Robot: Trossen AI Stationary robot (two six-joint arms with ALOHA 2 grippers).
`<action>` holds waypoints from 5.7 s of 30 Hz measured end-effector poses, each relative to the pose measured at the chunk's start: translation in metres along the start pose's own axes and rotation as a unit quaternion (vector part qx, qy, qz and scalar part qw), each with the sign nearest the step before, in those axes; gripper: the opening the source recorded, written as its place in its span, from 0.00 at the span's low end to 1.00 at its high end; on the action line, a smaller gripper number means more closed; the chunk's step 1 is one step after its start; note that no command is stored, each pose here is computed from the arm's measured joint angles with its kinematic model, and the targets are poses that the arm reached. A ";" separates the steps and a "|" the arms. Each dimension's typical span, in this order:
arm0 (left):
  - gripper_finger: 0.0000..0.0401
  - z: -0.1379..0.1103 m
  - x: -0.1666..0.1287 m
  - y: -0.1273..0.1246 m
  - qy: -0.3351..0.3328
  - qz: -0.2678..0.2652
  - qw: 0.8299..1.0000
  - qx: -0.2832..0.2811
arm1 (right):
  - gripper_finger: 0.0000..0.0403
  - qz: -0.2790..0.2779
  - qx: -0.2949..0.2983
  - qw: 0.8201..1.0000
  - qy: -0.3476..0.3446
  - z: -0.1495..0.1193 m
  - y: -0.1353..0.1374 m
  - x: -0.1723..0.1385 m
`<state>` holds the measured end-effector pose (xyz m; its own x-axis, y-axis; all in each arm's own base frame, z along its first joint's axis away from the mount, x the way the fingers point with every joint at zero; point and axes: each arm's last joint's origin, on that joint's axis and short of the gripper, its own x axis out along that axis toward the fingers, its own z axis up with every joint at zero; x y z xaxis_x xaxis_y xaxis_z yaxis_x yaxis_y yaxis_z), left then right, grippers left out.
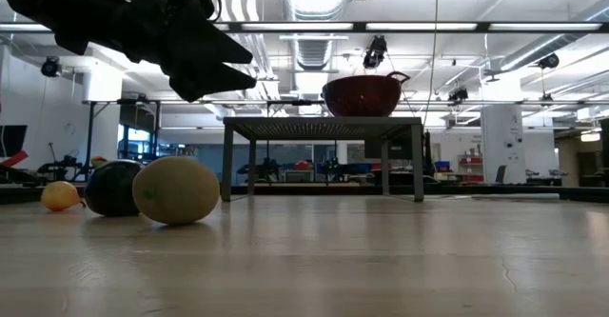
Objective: Pick & Place Fruit
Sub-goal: Put the pear into the purple strainer bowl on the shelf
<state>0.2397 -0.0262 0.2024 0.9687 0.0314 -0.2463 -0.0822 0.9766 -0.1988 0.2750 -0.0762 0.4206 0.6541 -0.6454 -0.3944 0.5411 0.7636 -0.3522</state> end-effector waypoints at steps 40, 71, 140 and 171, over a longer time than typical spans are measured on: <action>0.70 -0.001 0.000 0.000 0.001 0.000 1.000 -0.001 | 0.37 0.044 0.013 0.967 0.250 -0.059 -0.005 0.081; 0.70 -0.001 0.000 0.000 0.001 0.000 1.000 -0.007 | 0.41 0.052 0.007 0.960 0.276 -0.072 0.006 0.106; 0.70 -0.002 0.000 0.000 0.007 0.001 1.000 -0.006 | 0.20 0.251 -0.040 0.957 0.141 -0.040 0.098 -0.069; 0.70 -0.023 -0.007 -0.022 0.112 0.003 0.994 -0.007 | 0.30 0.080 -0.028 0.986 0.147 -0.189 0.182 -0.057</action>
<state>0.2298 -0.0523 0.1865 0.8918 -0.0134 -0.4522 -0.0917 0.9735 -0.2096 0.2356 0.0963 0.2188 0.5430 -0.5010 -0.6739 0.4082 0.8588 -0.3095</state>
